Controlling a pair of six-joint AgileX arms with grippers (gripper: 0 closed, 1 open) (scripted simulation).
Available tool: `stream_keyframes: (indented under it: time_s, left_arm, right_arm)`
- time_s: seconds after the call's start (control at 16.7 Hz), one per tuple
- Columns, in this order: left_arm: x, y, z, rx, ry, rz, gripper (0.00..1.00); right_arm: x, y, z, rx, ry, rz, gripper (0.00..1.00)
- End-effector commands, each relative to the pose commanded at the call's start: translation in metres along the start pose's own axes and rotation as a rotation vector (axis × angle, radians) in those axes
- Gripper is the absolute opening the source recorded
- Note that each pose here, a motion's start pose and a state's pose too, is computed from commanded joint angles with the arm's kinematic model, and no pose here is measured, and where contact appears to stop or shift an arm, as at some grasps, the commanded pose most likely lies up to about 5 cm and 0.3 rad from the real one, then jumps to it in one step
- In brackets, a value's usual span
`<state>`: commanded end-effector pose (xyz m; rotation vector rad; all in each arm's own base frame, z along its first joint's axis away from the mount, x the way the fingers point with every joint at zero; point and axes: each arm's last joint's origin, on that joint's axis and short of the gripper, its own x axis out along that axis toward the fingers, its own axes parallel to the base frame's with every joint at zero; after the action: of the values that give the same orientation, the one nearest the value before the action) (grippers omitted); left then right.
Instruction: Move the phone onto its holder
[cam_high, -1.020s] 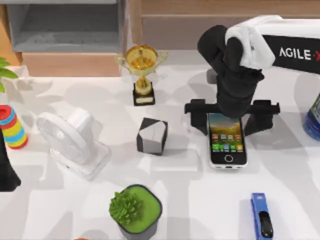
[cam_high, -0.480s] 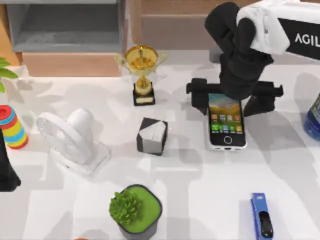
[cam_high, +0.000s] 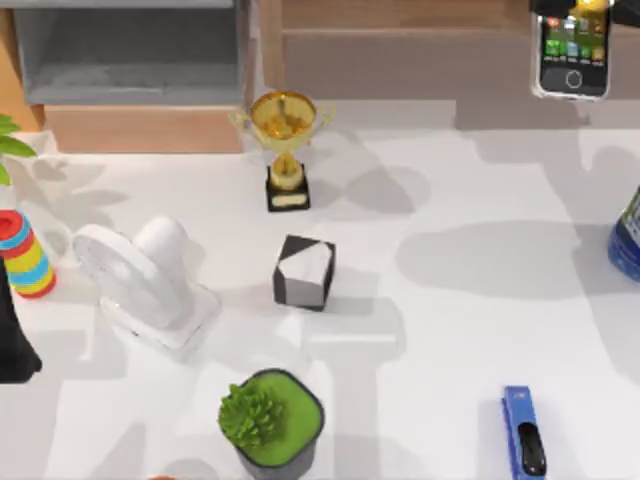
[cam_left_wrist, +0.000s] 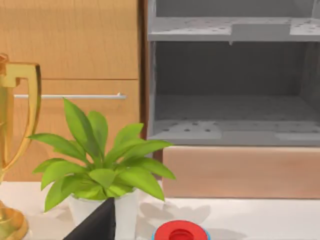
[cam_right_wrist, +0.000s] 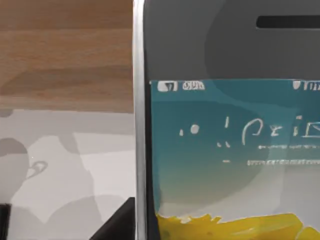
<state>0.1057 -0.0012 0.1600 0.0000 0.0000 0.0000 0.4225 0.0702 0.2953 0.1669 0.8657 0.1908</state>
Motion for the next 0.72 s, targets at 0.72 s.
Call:
stream_keyframes:
  time_s: [0.72]
  left_arm:
    - [0.000,0.000,0.000,0.000,0.000,0.000,1.00]
  right_arm:
    - [-0.118,-0.246,-0.063,-0.210,-0.315,-0.162,0.00]
